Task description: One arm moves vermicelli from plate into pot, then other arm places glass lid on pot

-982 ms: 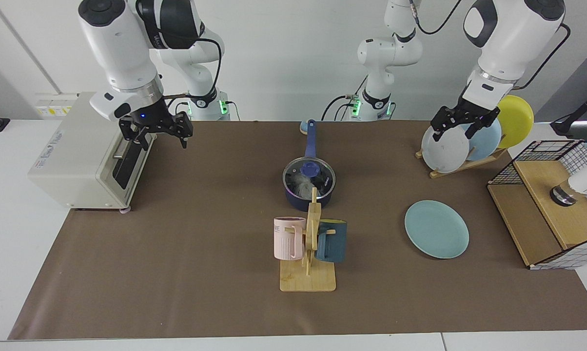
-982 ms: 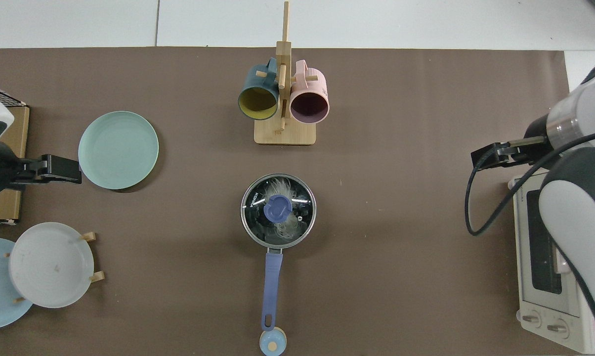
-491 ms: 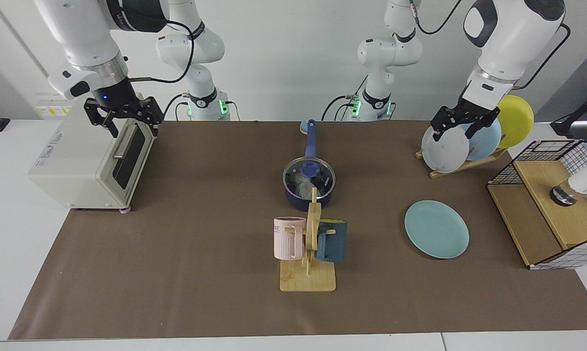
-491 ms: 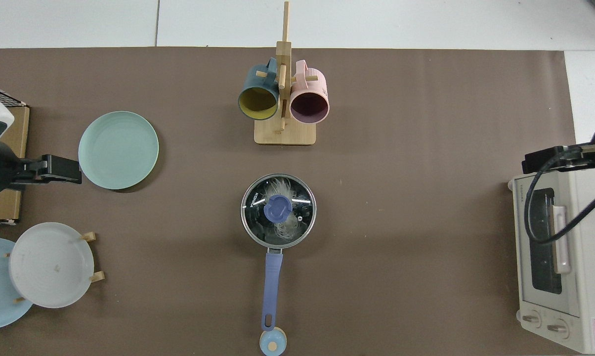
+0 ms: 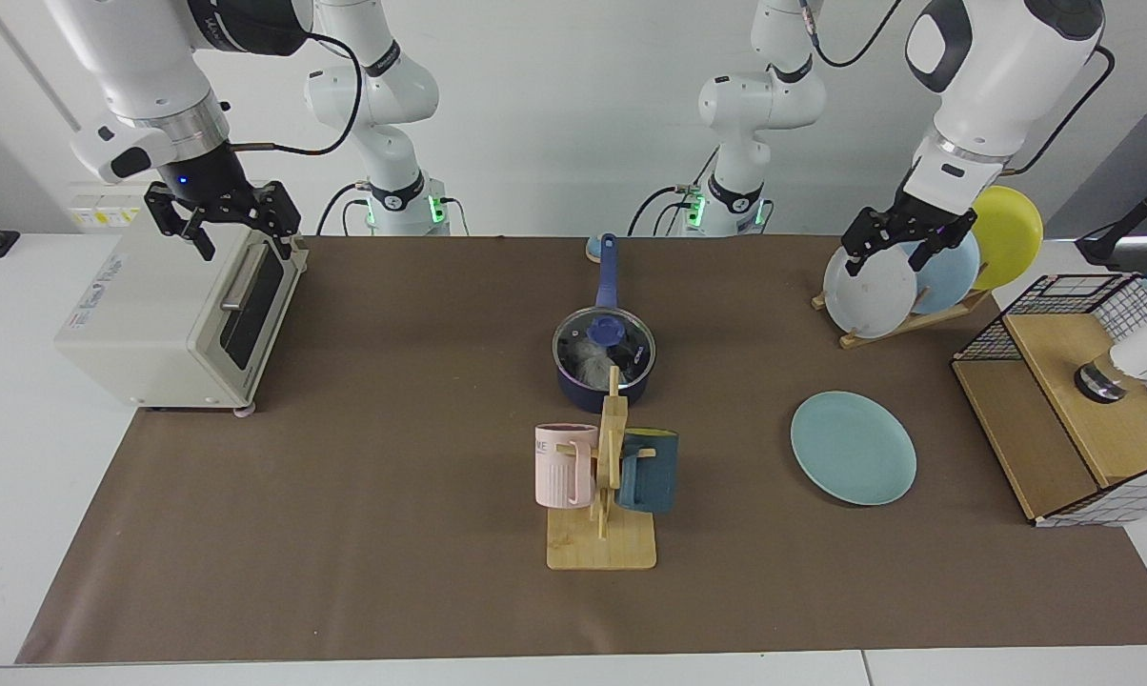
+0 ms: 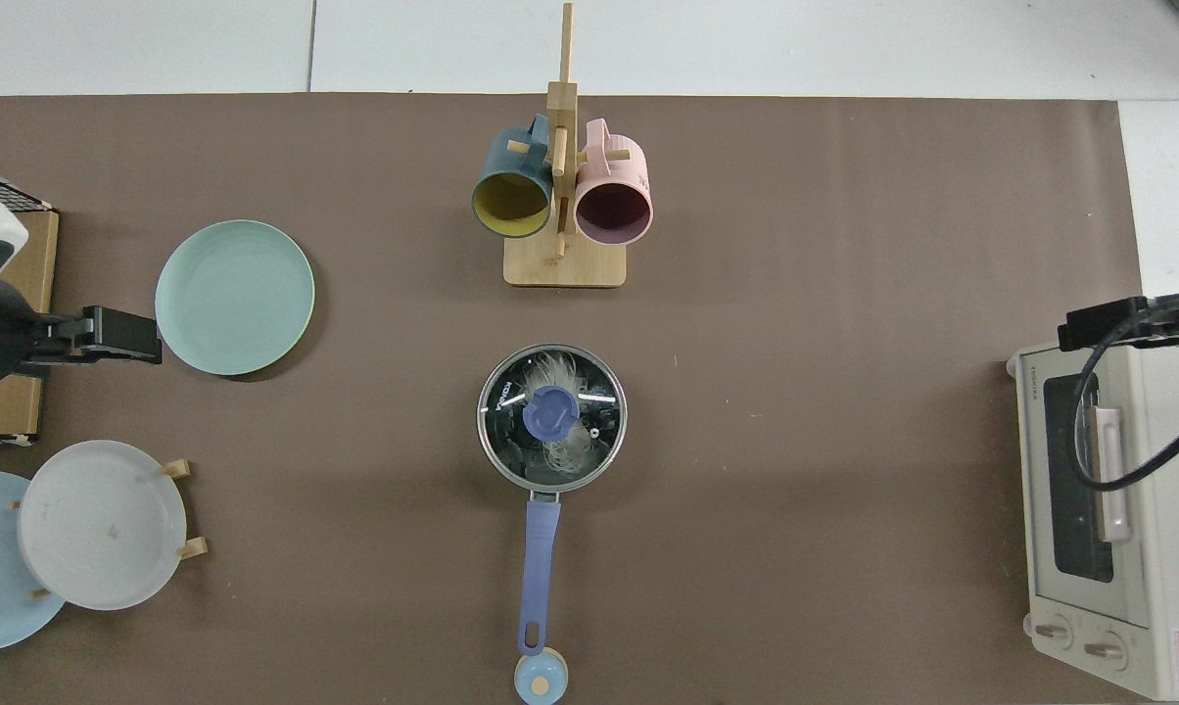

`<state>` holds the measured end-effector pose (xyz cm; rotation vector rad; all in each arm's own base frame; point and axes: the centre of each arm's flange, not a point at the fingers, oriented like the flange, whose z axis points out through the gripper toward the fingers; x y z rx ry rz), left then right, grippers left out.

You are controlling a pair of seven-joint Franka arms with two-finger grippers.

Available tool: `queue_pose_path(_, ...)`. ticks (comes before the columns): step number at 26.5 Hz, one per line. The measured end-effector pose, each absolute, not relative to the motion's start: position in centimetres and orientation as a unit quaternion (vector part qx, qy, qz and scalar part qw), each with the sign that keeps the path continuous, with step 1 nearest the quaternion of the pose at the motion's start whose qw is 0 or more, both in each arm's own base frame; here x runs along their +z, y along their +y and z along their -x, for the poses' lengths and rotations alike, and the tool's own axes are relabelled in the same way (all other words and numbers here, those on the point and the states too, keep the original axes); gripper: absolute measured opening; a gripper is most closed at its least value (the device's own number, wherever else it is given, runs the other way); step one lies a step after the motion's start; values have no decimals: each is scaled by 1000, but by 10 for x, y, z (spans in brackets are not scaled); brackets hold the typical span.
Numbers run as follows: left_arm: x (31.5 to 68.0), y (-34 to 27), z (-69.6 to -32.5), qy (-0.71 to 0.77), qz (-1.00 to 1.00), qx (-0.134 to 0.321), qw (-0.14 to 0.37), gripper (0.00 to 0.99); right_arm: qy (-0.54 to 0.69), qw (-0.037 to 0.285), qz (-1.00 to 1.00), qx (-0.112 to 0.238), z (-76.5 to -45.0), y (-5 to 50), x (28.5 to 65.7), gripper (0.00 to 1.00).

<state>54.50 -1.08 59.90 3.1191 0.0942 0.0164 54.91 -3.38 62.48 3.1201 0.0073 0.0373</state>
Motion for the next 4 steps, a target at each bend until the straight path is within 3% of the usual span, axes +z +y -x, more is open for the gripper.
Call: queue_pose_path(4, 599, -11, -545, 30, -999, 5, 11, 991, 3, 11, -1000, 11, -549, -33, 624, 1000)
